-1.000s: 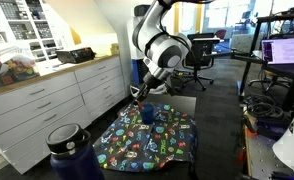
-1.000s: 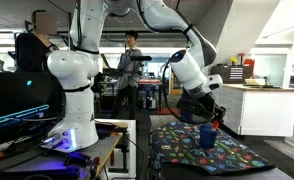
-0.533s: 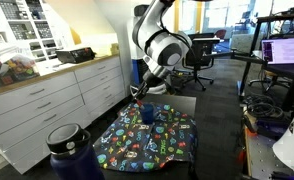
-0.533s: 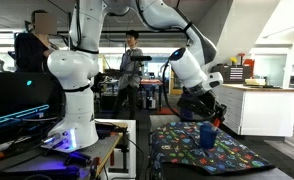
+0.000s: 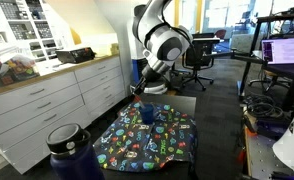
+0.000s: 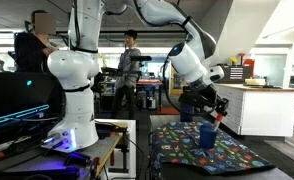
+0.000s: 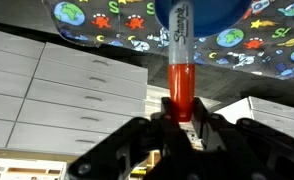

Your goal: Take the marker out of the cup and put it on the apron

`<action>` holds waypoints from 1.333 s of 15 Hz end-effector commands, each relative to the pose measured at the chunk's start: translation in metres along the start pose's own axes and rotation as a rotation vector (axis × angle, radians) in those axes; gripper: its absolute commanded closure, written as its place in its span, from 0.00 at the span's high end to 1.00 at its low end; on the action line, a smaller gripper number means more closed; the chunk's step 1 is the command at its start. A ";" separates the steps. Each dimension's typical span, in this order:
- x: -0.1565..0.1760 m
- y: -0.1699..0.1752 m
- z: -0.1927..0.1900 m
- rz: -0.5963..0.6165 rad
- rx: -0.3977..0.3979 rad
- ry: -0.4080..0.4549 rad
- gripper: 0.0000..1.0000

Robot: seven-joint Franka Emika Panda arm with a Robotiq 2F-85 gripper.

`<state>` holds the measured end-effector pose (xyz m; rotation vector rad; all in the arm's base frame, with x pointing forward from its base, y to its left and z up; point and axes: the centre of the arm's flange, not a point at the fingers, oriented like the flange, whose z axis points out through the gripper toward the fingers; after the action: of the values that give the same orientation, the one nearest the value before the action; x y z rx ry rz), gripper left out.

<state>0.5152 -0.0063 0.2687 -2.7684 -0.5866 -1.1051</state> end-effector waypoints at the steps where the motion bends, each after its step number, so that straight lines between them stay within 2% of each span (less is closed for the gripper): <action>1: 0.009 0.000 -0.021 0.014 -0.029 0.024 0.08; 14: 0.042 -0.002 -0.039 -0.008 -0.055 0.085 0.07; 20: 0.063 -0.022 -0.041 -0.039 -0.037 0.116 0.08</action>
<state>0.5262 0.0084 0.3250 -2.7138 -0.6238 -1.2591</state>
